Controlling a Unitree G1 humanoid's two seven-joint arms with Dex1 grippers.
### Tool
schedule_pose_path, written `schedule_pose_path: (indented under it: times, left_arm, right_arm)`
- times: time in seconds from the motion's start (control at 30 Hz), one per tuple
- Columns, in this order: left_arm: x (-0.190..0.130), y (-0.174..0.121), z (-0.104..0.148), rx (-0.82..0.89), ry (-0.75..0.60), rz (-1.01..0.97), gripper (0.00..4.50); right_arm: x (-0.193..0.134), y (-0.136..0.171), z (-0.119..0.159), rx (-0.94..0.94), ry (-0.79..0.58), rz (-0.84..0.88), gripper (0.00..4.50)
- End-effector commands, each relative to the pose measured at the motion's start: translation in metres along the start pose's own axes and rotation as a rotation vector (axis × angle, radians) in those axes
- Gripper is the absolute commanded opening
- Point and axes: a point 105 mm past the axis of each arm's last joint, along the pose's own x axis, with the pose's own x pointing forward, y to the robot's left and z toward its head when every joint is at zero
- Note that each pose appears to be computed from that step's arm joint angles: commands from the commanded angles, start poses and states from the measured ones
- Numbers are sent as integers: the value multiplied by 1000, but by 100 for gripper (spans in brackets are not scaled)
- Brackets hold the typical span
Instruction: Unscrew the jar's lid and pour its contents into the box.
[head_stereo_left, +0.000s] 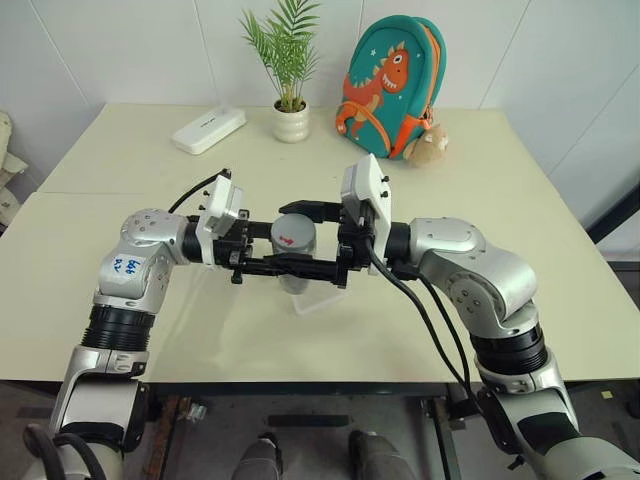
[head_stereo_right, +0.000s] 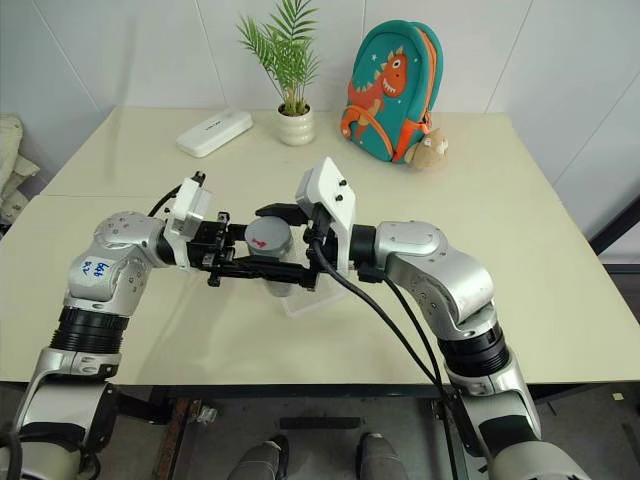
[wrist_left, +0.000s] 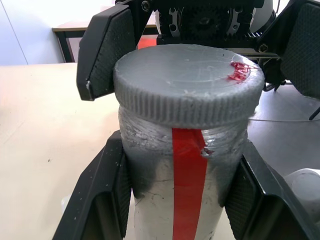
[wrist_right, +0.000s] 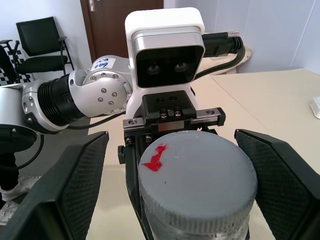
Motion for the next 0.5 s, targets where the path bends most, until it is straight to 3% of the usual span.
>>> schedule_pose_path:
  times: [0.03,0.5]
  left_arm:
    - [-2,-2,7,41,2,-8,202]
    - [0,-7,8,58,-4,-25,202]
  right_arm:
    - [4,5,17,-76,-47,41,423]
    - [5,-11,13,-79,-28,7,423]
